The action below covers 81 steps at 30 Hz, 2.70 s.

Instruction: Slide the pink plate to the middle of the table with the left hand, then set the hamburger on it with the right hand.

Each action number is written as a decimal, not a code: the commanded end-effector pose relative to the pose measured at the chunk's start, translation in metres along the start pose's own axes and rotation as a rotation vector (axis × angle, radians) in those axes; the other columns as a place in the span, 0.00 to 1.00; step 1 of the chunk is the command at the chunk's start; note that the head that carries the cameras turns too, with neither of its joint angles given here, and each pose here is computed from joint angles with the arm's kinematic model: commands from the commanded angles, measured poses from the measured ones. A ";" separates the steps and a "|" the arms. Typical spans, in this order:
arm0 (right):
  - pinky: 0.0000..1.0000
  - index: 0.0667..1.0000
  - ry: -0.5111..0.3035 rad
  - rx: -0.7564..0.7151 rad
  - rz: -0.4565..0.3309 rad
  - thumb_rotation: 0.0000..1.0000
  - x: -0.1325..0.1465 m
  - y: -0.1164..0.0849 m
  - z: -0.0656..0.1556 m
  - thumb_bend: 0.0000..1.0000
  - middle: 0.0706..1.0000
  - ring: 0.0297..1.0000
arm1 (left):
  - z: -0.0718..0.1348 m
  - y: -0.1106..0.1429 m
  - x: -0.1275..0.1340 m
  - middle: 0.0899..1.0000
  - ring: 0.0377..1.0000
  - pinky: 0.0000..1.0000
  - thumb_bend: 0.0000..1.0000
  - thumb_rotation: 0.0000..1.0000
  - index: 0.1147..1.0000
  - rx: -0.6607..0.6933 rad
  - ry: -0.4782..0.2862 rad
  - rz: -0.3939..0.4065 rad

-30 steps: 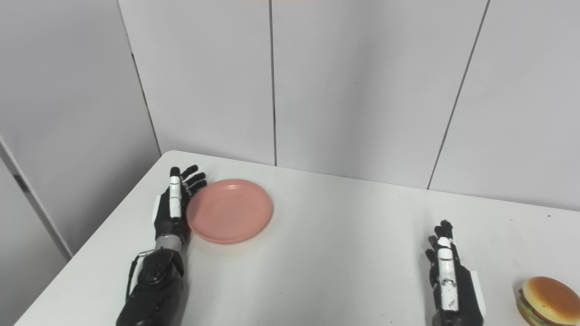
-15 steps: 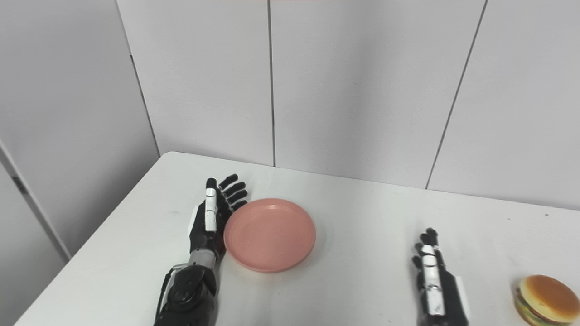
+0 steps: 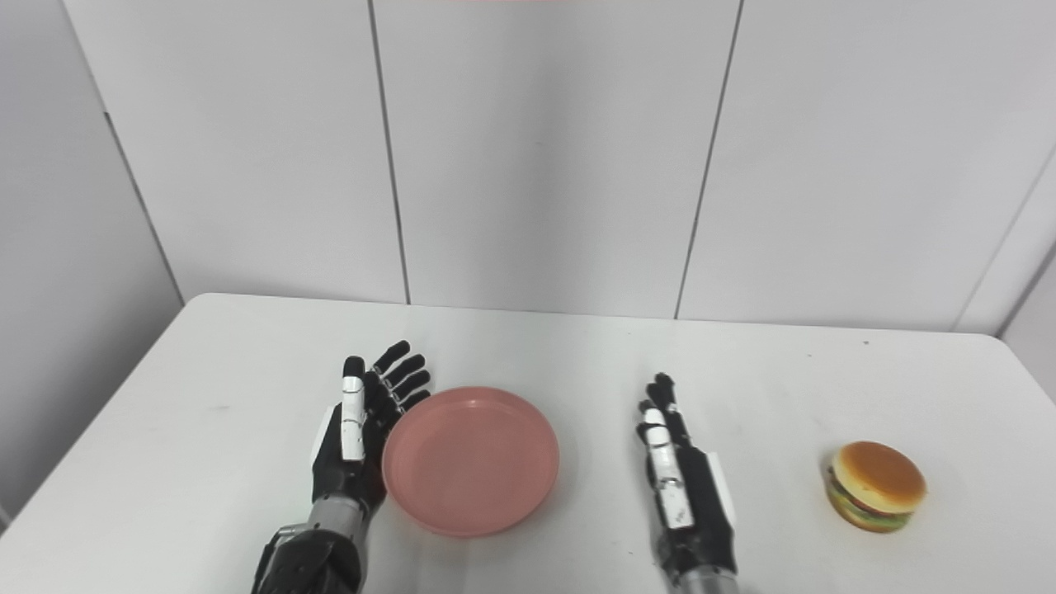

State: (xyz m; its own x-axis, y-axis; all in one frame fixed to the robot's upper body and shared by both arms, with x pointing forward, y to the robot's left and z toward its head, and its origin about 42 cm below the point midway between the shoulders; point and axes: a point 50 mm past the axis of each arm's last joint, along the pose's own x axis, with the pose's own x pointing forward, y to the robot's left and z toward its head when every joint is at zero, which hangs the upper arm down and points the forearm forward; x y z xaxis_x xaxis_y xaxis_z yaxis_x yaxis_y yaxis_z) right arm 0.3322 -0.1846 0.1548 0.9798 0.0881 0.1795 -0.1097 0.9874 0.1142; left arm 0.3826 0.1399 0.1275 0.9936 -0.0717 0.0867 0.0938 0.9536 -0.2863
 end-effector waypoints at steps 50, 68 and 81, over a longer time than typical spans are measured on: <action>0.74 0.85 0.178 -1.278 0.075 0.17 0.030 -0.216 0.168 0.89 0.87 0.85 | -0.025 -0.017 -0.024 1.00 1.00 1.00 0.74 1.00 1.00 0.154 0.074 -0.191; 0.96 0.92 0.357 -1.481 0.151 0.51 0.037 -0.256 0.115 1.00 0.94 0.96 | -0.024 -0.020 -0.025 1.00 1.00 1.00 0.74 1.00 1.00 0.145 0.067 -0.192; 0.49 0.50 0.169 -1.270 0.015 0.02 0.039 -0.251 0.090 0.56 0.46 0.51 | -0.024 -0.024 -0.027 1.00 1.00 1.00 0.73 1.00 1.00 0.129 0.066 -0.193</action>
State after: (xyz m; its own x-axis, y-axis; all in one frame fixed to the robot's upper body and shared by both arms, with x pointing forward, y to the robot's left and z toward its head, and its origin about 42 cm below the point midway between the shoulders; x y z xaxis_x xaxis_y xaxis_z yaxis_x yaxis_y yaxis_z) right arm 0.3782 -0.4384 0.2090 0.9987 0.0151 -0.0490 -0.0509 0.4113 -0.9101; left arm 0.3632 0.1084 0.1234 0.9552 -0.2772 0.1039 0.2890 0.9491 -0.1252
